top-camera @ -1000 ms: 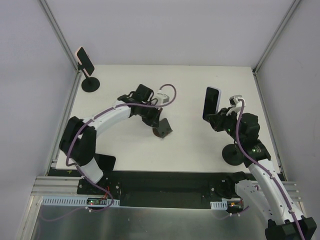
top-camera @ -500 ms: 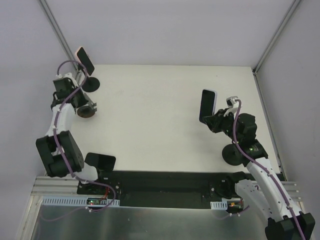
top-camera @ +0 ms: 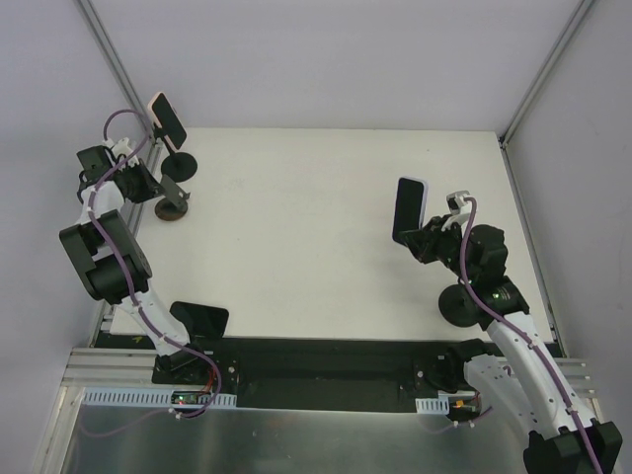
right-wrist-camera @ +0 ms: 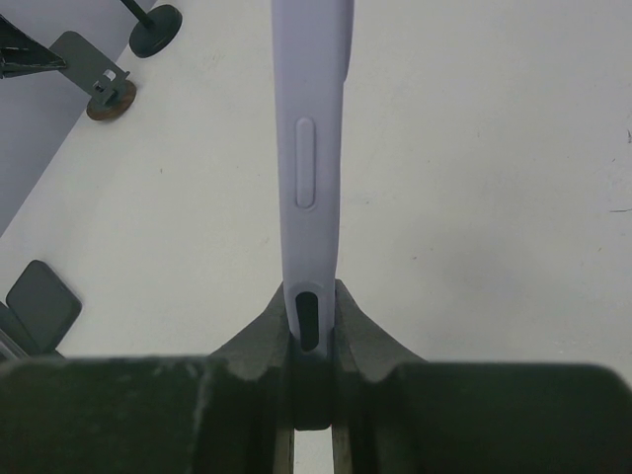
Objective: Place the phone on the phone stand
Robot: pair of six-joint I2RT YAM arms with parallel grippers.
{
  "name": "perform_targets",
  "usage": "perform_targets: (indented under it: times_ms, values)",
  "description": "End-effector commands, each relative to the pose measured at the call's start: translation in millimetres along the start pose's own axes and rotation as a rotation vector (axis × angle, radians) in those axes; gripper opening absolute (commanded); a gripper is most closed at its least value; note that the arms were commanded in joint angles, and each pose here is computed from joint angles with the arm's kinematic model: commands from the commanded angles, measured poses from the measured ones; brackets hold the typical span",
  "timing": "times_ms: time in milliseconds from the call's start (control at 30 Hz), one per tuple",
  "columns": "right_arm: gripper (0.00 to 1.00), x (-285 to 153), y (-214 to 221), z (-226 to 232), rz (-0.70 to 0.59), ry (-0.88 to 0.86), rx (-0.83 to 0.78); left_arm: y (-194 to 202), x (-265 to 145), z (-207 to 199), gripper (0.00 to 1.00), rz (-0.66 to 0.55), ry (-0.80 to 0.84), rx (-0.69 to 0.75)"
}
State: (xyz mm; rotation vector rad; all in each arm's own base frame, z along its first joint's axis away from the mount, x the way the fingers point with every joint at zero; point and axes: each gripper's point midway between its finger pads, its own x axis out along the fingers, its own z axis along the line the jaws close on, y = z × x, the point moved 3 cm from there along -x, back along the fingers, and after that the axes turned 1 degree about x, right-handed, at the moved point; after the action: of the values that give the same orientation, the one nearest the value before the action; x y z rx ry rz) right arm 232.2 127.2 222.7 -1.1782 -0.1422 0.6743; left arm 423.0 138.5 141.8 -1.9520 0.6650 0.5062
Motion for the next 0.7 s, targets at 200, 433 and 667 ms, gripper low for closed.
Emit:
perform_targets:
  times_ms: [200,433,667]
  values:
    - [0.01,0,-37,17,-0.127,-0.075,-0.045,-19,-4,-2,0.0,-0.052,0.076,0.121]
    - [0.01,-1,-38,18,-0.124,-0.078,-0.053,-1,5,13,0.02,-0.015,0.084,0.074]
    - [0.01,1,-36,16,-0.115,-0.07,-0.052,-12,-9,16,0.61,-0.085,-0.036,0.044]
